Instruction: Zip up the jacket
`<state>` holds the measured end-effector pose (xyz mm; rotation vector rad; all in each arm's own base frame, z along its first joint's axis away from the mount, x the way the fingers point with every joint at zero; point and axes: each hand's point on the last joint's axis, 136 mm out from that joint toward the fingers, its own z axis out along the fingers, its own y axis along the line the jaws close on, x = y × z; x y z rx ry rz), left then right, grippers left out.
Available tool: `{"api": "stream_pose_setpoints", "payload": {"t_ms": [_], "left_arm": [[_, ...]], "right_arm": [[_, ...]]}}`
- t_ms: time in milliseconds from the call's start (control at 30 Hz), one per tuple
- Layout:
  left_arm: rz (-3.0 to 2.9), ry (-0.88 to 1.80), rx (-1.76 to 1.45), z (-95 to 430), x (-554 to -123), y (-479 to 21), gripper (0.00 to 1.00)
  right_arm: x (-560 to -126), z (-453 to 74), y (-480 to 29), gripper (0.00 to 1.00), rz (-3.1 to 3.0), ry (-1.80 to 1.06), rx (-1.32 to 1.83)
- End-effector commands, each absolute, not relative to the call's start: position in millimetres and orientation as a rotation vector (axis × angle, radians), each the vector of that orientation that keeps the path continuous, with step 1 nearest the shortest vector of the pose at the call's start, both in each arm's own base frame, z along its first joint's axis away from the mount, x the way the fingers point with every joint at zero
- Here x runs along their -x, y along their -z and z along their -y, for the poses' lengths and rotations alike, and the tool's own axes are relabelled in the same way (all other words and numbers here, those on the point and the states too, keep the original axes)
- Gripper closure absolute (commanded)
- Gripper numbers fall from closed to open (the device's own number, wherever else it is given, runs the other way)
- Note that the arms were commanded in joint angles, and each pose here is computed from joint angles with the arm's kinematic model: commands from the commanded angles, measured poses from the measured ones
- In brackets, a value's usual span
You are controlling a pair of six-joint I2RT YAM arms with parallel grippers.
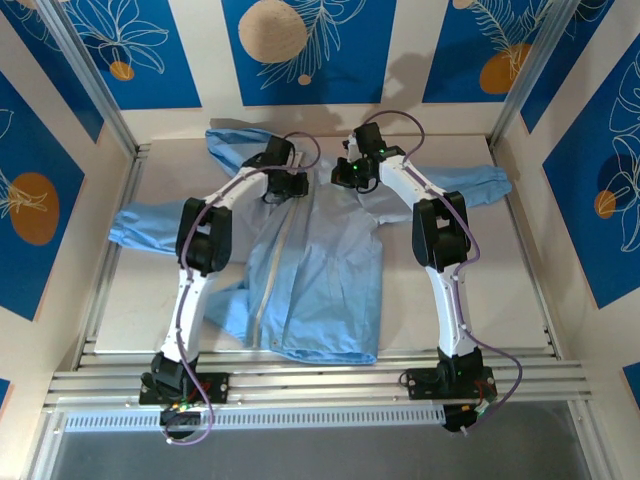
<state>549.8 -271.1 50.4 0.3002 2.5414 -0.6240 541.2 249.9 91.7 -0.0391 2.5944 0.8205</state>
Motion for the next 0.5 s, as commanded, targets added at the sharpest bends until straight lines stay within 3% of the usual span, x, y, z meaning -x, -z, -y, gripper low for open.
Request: {"api": "stream_pose_setpoints", "payload": {"t_ms": [0, 467], "left_arm": [[-2.311, 0.765, -0.408, 285.0, -557.3, -104.6, 1.0], [-1.982, 0.926, -0.537, 280.4, -536.9, -154.6, 1.0]], "right_arm": [[-541.0, -253.6, -128.9, 0.92, -2.53, -0.943, 0.047], [-534.4, -285.5, -192.9, 0.82, -2.324, -1.399, 0.117]]}}
